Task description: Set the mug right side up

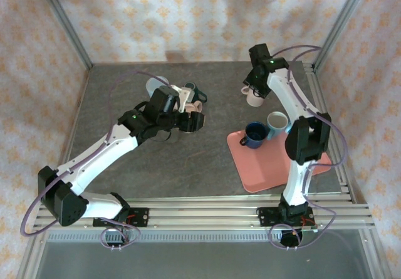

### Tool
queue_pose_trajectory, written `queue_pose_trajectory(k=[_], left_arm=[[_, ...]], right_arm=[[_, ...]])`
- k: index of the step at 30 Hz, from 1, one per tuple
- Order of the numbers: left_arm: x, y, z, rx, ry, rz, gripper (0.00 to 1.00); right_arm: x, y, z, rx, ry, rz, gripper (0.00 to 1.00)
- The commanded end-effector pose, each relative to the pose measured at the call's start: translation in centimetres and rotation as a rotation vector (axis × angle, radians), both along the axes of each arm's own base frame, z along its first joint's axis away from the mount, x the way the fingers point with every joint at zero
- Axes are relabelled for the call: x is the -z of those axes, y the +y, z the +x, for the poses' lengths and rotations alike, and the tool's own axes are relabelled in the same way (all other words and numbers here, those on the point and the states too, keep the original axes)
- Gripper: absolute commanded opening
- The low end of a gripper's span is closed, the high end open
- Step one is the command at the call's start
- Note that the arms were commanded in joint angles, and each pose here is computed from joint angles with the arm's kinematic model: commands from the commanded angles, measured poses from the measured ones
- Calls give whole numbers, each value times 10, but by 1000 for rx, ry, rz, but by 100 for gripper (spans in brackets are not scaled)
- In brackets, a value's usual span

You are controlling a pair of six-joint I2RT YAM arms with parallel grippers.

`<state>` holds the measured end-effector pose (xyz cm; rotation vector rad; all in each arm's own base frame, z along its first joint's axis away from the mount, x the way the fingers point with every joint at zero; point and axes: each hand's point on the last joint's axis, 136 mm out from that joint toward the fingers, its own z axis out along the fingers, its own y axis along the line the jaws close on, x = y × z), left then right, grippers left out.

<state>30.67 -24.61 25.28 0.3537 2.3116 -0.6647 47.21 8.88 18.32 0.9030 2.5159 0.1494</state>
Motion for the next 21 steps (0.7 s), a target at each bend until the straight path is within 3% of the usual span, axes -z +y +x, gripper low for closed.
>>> queue_pose_trajectory(k=[1,7,10,16,21], left_arm=[[-11,9,-1,-7,-55,10,70],[-9,11,-1,-4,-59,14,71],[-8,10,0,-2,-57,14,71],[-3,7,2,4,-45,15,71],[-2,5,5,7,-40,24,70]], right_arm=[[11,-21,11,-4,53,-68,61],[29,-28,36,-138,85,-101,73],[36,-32,42,-170,91,-88,97],[52,-28,49,-275,124,-80,97],[65,-29,53,-316,146,-81,90]])
